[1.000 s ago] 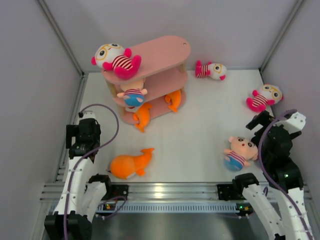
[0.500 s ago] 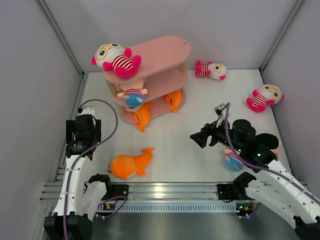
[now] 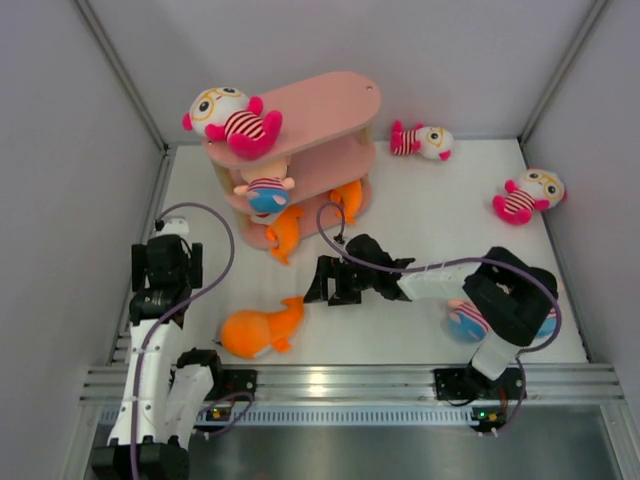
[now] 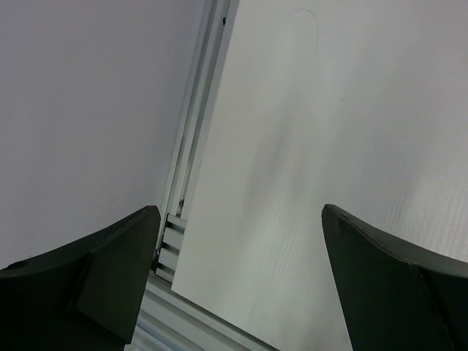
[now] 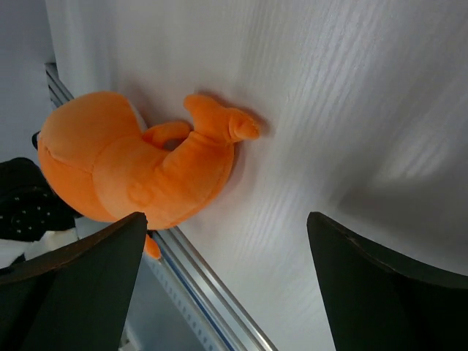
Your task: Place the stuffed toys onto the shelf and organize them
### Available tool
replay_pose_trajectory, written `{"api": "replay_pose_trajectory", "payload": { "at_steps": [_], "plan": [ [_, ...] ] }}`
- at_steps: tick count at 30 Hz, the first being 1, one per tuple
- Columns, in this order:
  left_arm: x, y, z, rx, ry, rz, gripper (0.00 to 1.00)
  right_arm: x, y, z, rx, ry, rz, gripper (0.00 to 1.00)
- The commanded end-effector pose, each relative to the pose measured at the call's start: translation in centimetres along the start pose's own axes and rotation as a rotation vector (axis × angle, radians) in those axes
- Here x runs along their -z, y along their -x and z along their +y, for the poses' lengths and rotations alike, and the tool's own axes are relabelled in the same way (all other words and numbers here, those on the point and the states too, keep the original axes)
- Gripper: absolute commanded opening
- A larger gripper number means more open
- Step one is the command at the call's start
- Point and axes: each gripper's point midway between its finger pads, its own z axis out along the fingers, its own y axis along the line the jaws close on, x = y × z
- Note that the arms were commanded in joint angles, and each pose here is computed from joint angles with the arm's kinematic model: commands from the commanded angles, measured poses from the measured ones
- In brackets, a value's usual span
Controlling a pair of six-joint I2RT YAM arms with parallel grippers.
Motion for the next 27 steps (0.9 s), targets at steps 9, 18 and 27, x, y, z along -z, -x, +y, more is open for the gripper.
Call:
{"api": "replay_pose_trajectory", "payload": {
  "at_steps": [9,18,27],
  "plan": [
    [0.0,0.1,-0.5,-0.014,-0.027,-0.012,0.98,-6.4,-0.8,6.2,-0.123,0.195,0.060,0.83],
    [0.1,0.1,-0.3,-0.012,-0.022,-0.013,0.98,-4.6,-0.8,9.0,-0.102,0.322,0.035,0.00],
    [0.2,0.2,-0.5,-0.014,-0.030,-0.021,0.98,8.6,10.4,8.5,0.406,-0.085,-0.419,0.00]
  ]
}}
